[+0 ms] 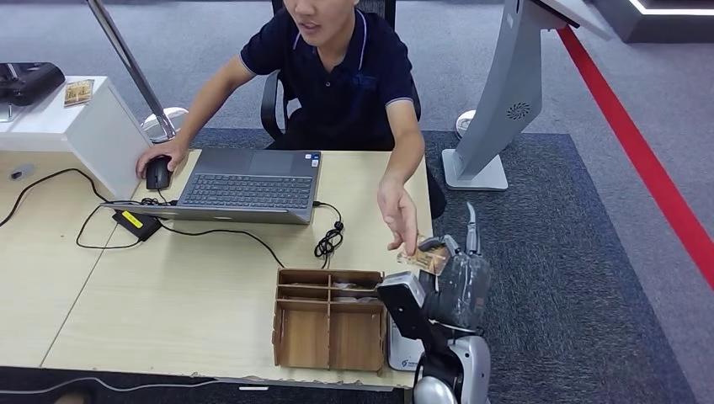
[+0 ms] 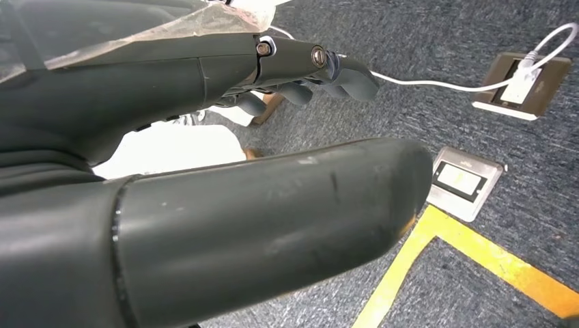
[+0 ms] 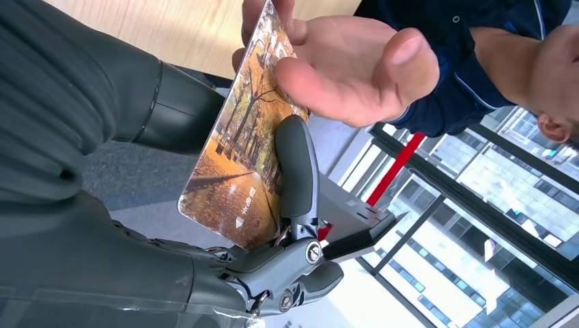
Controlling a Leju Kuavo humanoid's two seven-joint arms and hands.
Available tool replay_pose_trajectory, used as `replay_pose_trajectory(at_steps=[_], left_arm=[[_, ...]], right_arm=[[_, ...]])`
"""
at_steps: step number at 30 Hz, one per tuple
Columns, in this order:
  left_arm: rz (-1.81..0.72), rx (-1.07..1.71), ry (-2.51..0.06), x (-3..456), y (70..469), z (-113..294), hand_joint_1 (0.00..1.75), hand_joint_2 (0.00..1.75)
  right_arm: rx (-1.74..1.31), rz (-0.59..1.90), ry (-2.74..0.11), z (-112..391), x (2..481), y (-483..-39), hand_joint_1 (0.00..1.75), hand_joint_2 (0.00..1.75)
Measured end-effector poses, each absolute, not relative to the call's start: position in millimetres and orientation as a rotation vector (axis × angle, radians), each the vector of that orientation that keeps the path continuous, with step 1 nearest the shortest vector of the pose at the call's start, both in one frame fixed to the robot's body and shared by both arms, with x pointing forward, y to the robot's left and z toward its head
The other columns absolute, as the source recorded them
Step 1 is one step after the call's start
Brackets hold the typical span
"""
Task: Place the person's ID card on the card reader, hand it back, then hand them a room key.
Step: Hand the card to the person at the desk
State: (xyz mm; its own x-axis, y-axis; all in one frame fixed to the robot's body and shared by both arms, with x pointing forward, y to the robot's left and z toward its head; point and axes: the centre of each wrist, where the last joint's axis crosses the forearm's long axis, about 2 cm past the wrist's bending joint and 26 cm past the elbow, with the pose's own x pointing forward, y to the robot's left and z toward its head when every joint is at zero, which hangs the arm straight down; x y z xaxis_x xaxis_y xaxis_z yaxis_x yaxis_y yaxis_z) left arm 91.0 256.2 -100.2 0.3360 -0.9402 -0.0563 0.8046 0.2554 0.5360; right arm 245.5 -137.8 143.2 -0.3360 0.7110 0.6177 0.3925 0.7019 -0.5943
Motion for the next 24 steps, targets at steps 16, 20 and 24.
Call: replay_pose_trajectory(at_steps=[16, 20, 24], left_arm=[[-1.216, 0.529, -0.303, 91.0, 255.9, -100.2, 0.00, 0.00], [-1.217, 0.528, -0.302, 90.9, 255.9, -100.2, 0.00, 0.00], [-1.217, 0.526, -0.300, 90.8, 255.9, -100.3, 0.00, 0.00]], right_arm=[[-0.837, 0.420, -1.995, 146.8, 246.3, -132.6, 0.00, 1.75], [-0.825, 0.404, -1.982, 146.0, 245.7, -132.8, 0.00, 1.75], [-0.790, 0.358, -1.935, 144.4, 244.8, -133.5, 0.00, 1.75]])
